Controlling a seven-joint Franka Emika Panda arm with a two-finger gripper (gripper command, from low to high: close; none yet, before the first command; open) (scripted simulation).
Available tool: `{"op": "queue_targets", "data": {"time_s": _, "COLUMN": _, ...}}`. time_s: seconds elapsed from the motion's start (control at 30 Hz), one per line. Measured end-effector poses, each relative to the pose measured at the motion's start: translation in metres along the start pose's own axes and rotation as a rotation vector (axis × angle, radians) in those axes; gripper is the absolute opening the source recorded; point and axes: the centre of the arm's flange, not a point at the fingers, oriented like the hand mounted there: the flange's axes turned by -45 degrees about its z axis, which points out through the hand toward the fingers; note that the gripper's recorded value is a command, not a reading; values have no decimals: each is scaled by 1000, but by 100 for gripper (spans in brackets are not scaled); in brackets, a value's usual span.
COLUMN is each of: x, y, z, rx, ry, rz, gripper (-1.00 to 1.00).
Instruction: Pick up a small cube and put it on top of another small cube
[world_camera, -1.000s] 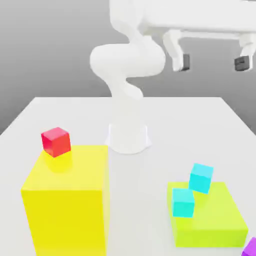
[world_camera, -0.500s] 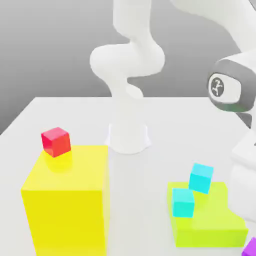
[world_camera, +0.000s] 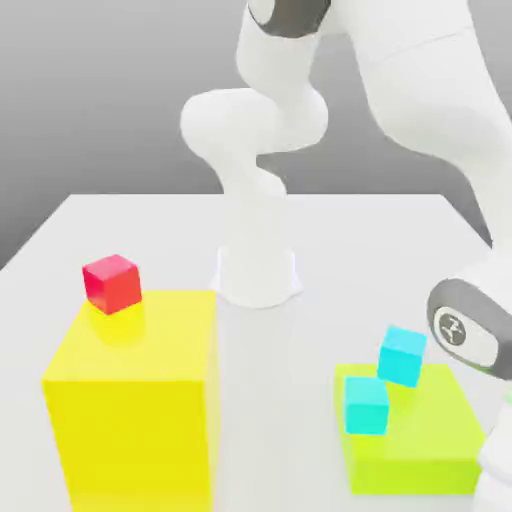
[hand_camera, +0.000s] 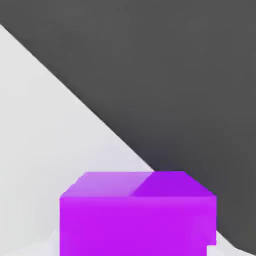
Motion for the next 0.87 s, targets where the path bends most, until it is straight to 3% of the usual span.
{"op": "queue_targets", "data": {"time_s": 0.53, "x": -140, "y": 35, "z": -134, "rx": 14, "ry": 3, "rz": 705, "gripper": -100}}
{"op": "queue_targets", "data": {"time_s": 0.63, "x": -172, "y": 33, "z": -145, "rx": 5, "ry": 2, "rz": 852, "gripper": -100}}
{"op": "queue_targets", "data": {"time_s": 0.77, "x": -180, "y": 34, "z": -103, "rx": -1, "ry": 1, "rz": 897, "gripper": -100}}
{"op": "queue_targets", "data": {"time_s": 0.8, "x": -181, "y": 34, "z": -91, "rx": -1, "ry": 1, "rz": 900, "gripper": 100}}
{"op": "queue_targets", "data": {"time_s": 0.87, "x": -184, "y": 40, "z": -91, "rx": -1, "ry": 1, "rz": 916, "gripper": 100}}
